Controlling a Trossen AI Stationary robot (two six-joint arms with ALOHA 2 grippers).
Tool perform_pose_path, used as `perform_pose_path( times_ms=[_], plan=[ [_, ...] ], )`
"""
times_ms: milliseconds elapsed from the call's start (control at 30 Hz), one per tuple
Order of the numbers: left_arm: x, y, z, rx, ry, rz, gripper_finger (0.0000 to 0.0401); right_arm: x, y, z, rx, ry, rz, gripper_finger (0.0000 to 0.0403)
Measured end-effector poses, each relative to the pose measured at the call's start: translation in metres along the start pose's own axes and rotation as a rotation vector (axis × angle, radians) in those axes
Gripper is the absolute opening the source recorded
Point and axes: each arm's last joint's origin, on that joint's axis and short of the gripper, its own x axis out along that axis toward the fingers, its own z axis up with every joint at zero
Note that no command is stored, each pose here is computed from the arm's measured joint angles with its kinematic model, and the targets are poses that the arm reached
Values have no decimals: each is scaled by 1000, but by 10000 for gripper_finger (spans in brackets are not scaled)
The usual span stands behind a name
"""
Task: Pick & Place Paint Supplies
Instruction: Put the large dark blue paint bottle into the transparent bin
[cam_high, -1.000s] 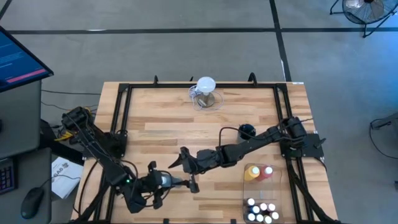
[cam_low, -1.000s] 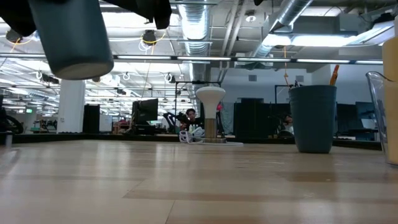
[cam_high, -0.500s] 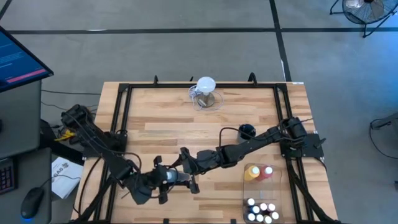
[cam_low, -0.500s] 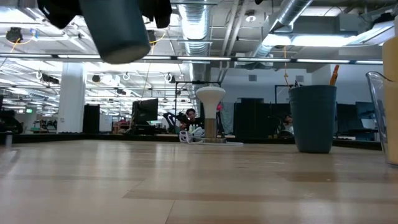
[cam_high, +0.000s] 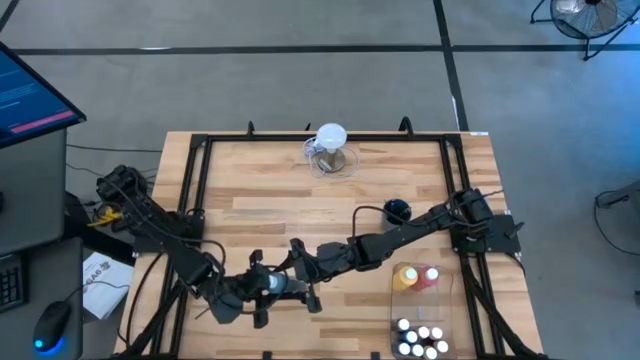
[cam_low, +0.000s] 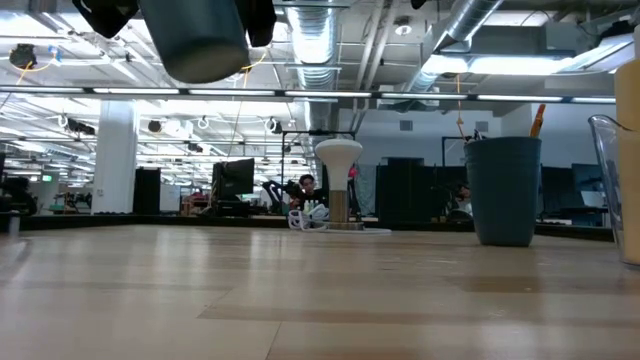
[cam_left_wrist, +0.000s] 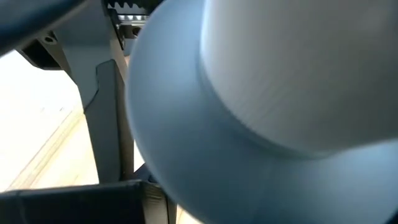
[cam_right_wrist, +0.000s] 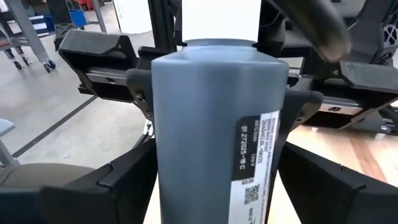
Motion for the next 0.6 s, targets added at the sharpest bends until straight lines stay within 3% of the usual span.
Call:
perform_pose_path(
  times_ms=[233, 600],
  plan=[
    [-5, -5, -3, -5, -1, -19, 117, 0, 1, 1, 16, -8, 33, 302],
    [-3, -4, -5, 8, 27, -33, 121, -1, 10, 12, 29, -102, 60, 360]
  ],
)
